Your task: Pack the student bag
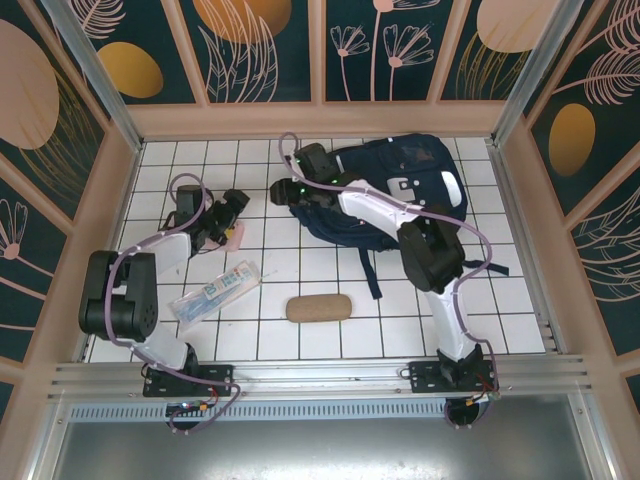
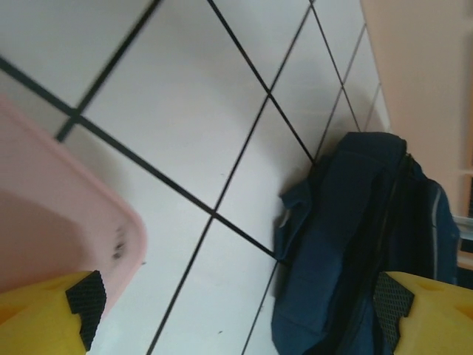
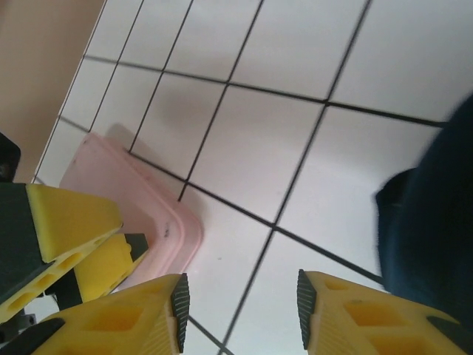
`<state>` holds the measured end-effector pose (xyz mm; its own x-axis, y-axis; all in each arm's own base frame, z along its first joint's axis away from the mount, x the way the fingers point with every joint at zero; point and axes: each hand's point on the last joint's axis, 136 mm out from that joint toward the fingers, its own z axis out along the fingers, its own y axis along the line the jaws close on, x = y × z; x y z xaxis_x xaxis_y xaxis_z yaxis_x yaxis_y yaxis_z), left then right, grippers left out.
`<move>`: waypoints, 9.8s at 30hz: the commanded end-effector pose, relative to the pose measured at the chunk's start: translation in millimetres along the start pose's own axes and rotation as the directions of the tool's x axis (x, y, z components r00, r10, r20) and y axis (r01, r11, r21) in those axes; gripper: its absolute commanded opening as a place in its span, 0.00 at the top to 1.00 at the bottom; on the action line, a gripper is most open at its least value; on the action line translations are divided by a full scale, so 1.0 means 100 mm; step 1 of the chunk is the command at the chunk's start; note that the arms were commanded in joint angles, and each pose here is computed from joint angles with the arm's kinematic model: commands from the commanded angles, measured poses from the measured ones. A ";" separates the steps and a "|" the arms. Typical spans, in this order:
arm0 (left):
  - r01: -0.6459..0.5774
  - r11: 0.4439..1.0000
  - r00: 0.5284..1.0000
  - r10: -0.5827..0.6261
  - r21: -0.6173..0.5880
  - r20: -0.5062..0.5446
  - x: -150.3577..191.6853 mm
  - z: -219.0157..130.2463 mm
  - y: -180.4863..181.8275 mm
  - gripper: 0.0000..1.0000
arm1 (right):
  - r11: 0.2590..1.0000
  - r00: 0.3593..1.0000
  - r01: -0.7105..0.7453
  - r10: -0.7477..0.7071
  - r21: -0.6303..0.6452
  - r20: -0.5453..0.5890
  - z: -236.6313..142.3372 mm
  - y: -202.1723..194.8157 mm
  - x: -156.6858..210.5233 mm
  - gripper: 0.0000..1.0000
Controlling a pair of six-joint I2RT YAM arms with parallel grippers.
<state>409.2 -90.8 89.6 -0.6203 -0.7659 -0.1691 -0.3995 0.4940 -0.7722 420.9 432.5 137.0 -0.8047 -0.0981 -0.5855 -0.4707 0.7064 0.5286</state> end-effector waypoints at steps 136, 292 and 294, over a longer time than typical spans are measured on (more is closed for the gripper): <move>-0.202 0.932 0.906 0.295 0.300 -0.305 2.15 1.34 -1.40 0.71 | 0.940 0.883 -0.138 -0.027 0.313 0.469 -2.66 -0.81 -1.23 1.00; -0.982 -0.058 -0.147 0.834 0.181 -0.532 2.89 -0.10 0.58 0.21 | 0.937 0.936 -0.151 0.034 0.313 0.350 -2.21 -1.18 -0.86 1.00; -0.983 -0.046 -0.135 0.840 0.179 -0.525 2.89 -0.12 0.56 0.26 | 0.937 0.936 -0.152 0.035 0.313 0.350 -2.21 -1.18 -0.85 1.00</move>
<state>179.7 -292.3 11.5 -0.5811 0.7574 -0.2977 0.7946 0.6071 -0.0065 460.7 215.7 245.5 -0.6799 0.1470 -0.7184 -0.2249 0.8907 0.3952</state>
